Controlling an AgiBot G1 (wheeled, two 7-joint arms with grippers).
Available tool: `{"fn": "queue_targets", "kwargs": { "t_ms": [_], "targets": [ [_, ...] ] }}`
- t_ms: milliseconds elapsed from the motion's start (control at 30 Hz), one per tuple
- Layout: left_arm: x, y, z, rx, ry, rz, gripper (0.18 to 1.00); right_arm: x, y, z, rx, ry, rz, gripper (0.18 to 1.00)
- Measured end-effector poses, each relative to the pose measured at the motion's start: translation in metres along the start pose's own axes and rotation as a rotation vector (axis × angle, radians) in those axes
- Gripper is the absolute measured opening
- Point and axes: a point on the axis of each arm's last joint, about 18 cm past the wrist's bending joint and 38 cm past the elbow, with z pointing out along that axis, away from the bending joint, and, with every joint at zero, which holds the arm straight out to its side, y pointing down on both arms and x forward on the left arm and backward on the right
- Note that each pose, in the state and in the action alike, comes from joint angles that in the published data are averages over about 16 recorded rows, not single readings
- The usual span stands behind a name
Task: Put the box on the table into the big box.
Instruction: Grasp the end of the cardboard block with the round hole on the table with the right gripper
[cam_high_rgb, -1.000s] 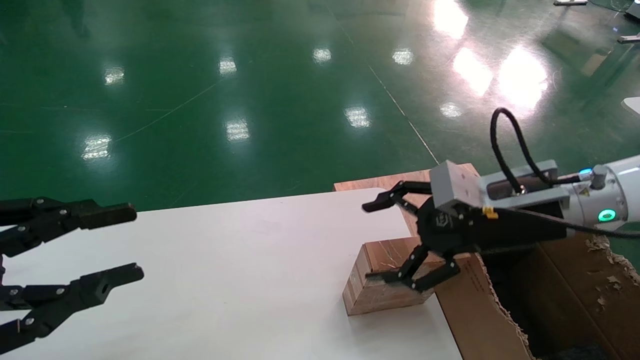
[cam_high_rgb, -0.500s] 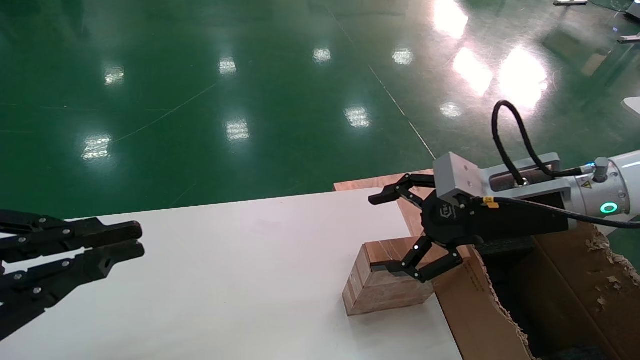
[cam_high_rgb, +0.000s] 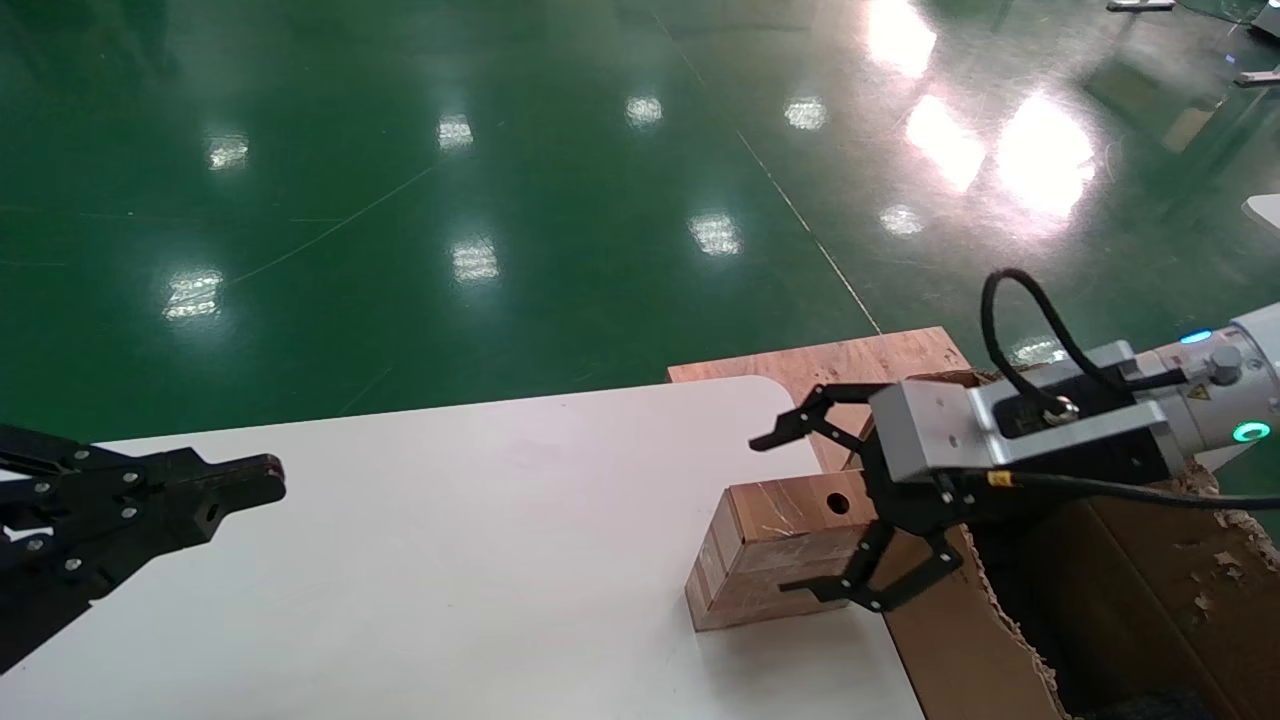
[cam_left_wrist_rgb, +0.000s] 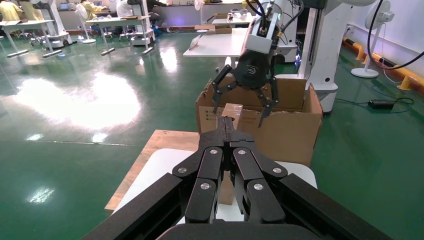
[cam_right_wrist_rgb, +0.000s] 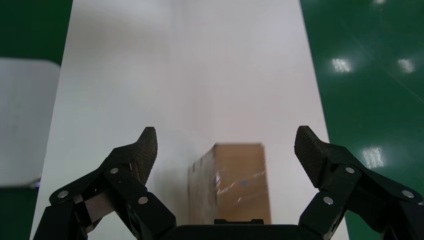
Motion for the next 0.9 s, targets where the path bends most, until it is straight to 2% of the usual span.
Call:
{"fn": "queue_targets", "kwargs": {
  "t_ms": [900],
  "targets": [
    [0.000, 0.000, 0.000, 0.000, 0.000, 0.000, 0.191, 0.019, 0.060, -0.007, -0.131, -0.001, 0.047, 1.001]
  ]
}}
